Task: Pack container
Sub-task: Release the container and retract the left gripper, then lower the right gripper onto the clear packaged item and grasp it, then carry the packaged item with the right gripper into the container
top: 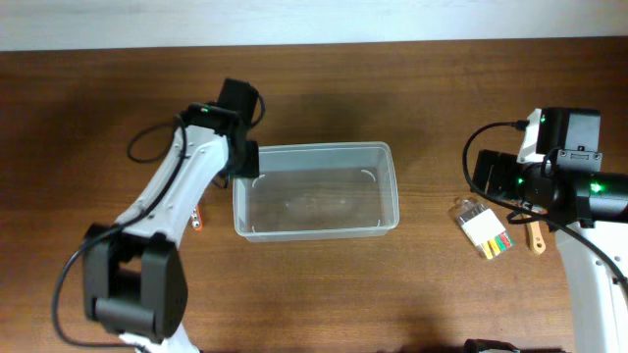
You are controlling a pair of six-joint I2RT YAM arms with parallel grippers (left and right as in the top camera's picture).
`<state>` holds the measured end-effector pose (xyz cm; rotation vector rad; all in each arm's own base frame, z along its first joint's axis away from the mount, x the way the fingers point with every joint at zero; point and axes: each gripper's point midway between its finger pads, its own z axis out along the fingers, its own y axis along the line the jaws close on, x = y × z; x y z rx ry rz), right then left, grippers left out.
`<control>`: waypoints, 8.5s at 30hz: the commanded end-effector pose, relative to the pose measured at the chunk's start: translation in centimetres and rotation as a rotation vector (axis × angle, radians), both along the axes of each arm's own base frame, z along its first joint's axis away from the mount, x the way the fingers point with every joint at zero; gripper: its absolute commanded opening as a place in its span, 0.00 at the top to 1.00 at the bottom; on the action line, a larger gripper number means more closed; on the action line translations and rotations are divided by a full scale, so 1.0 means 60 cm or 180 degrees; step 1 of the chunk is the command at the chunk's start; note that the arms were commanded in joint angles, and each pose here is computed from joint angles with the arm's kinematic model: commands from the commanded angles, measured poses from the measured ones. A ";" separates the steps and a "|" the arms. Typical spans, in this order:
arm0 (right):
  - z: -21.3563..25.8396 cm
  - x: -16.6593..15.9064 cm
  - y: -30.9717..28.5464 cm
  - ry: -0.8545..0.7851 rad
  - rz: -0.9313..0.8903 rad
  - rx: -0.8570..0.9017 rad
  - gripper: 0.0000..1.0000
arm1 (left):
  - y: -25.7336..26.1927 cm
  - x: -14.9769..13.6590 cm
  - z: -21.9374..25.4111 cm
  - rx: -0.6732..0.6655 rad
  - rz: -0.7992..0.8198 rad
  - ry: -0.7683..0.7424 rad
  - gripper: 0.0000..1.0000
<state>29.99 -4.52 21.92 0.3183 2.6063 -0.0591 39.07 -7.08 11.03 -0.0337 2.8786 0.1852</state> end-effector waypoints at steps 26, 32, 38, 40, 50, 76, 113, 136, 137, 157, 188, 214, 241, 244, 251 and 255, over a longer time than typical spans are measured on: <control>0.083 -0.175 -0.084 0.0590 -0.0748 -0.0123 0.01 | 0.238 -0.085 0.227 -0.0365 0.1441 -0.0894 0.28; 0.105 -0.232 -0.040 0.0526 -0.0711 0.0189 0.01 | 0.239 -0.080 0.230 -0.0373 0.1452 -0.0940 0.28; 0.075 -0.230 -0.028 0.0580 -0.0458 0.0236 0.01 | 0.238 -0.077 0.231 -0.0382 0.1452 -0.0963 0.28; 0.055 -0.215 -0.034 0.0675 -0.0389 0.0234 0.01 | 0.238 -0.076 0.232 -0.0385 0.1451 -0.0976 0.28; -0.114 -0.108 -0.093 0.1198 0.0101 0.0079 0.01 | 0.238 -0.076 0.232 -0.0386 0.1458 -0.0978 0.28; -0.309 -0.034 -0.036 0.2051 0.1355 -0.0476 0.01 | 0.244 -0.067 0.239 -0.0345 0.1470 -0.1078 0.28; -0.380 -0.039 -0.032 0.1686 0.1137 -0.0136 0.00 | 0.247 -0.069 0.238 -0.0312 0.1485 -0.1068 0.28; -0.380 -0.042 -0.044 0.1658 0.1024 -0.0035 0.30 | 0.247 -0.069 0.238 -0.0312 0.1485 -0.1067 0.28; -0.380 -0.042 -0.044 0.1658 0.1024 -0.0035 0.32 | 0.247 -0.069 0.238 -0.0312 0.1485 -0.1067 0.28; -0.380 -0.027 -0.048 0.1547 0.0978 -0.0073 0.67 | 0.247 -0.069 0.238 -0.0312 0.1485 -0.1068 0.28; -0.173 0.130 -0.050 0.0823 0.1152 -0.0412 0.96 | 0.254 -0.070 0.239 -0.0243 0.1512 -0.1078 0.27; -0.071 0.068 0.484 0.0388 0.4628 -0.0966 0.96 | 0.254 -0.070 0.239 -0.0244 0.1511 -0.1075 0.28; -0.294 0.094 0.489 0.1227 0.4646 -0.0783 0.65 | 0.253 -0.070 0.239 -0.0244 0.1511 -0.1073 0.28; -0.295 0.094 0.489 0.1229 0.4644 -0.0784 0.59 | 0.253 -0.070 0.239 -0.0244 0.1511 -0.1074 0.28; -0.294 0.094 0.488 0.1232 0.4623 -0.0778 0.33 | 0.253 -0.070 0.239 -0.0244 0.1511 -0.1074 0.28; -0.294 0.094 0.488 0.1232 0.4622 -0.0780 0.21 | 0.253 -0.072 0.238 -0.0243 0.1512 -0.1063 0.27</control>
